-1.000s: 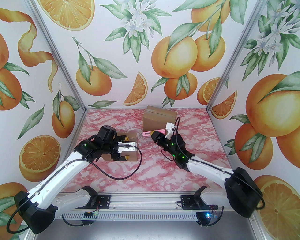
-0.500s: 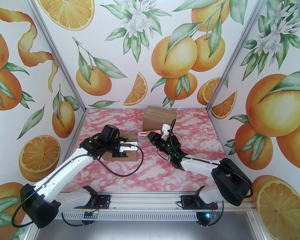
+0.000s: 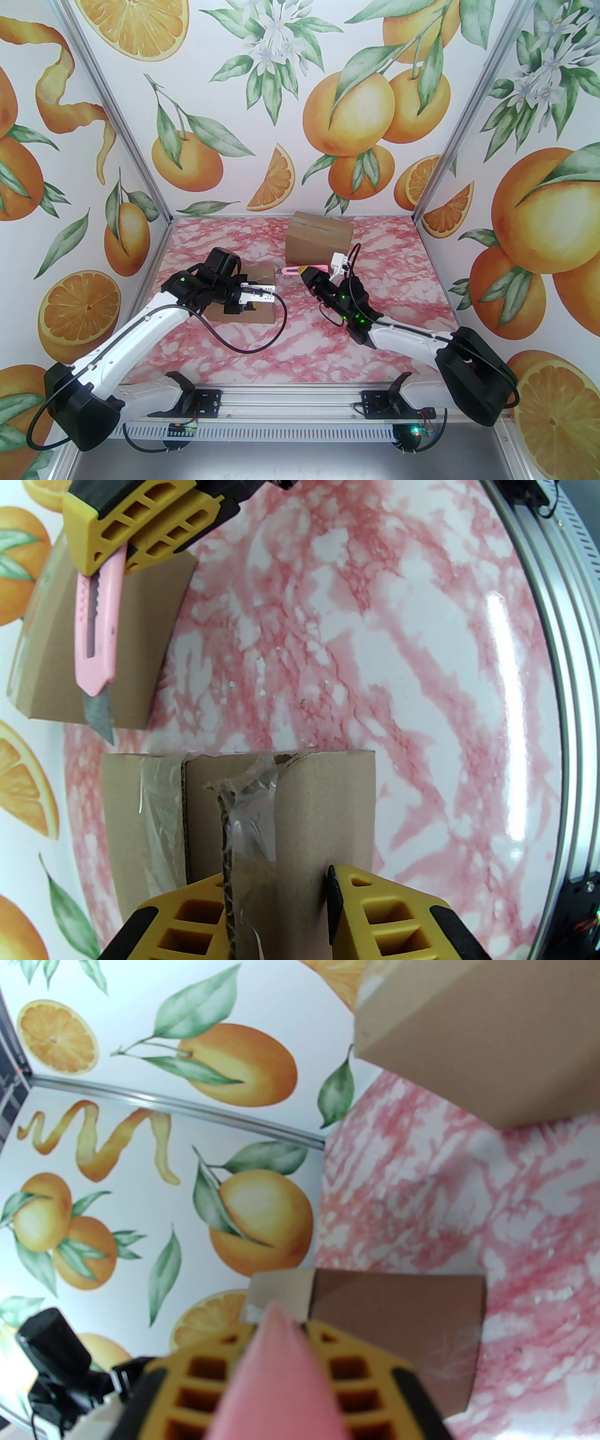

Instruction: Unpack the express box

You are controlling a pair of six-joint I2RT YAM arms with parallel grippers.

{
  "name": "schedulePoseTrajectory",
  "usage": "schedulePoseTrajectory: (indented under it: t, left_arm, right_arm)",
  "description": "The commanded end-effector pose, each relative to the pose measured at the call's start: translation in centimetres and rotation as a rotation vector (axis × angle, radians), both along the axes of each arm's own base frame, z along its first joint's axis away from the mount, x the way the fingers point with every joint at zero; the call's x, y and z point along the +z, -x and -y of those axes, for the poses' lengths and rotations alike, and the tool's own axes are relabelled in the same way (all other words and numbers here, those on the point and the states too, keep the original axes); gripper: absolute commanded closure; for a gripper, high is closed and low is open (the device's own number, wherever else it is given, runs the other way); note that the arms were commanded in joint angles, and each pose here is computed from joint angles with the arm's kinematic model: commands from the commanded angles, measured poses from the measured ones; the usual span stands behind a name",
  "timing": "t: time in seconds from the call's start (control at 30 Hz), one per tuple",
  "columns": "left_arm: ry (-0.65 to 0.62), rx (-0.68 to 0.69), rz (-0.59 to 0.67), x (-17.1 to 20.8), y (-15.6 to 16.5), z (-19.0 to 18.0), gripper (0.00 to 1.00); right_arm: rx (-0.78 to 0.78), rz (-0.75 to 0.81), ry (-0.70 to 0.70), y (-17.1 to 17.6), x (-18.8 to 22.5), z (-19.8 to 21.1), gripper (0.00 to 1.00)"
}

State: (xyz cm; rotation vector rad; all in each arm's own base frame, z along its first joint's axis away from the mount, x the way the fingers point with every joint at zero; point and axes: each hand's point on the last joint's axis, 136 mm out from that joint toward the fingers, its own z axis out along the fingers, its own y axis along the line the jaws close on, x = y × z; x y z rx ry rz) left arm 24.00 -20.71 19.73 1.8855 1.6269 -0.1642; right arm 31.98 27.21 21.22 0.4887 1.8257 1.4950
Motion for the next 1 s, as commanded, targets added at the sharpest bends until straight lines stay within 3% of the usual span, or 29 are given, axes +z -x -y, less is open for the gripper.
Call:
schedulePoseTrajectory:
  t: [0.0,0.6,0.97]
  left_arm:
    - [0.017,-0.022,0.004,0.9,0.0,0.3,0.7]
    - [0.017,-0.026,-0.004,0.4,-0.1,0.5,0.73]
    - [0.0,-0.037,0.004,0.2,-0.3,0.4,0.81]
  right_arm:
    - [-0.008,-0.021,-0.022,0.2,-0.2,0.1,1.0]
    - [0.007,-0.039,-0.133,-0.4,-1.0,-1.2,1.0]
    - [0.029,-0.047,-0.156,-0.2,-0.7,-1.5,1.0]
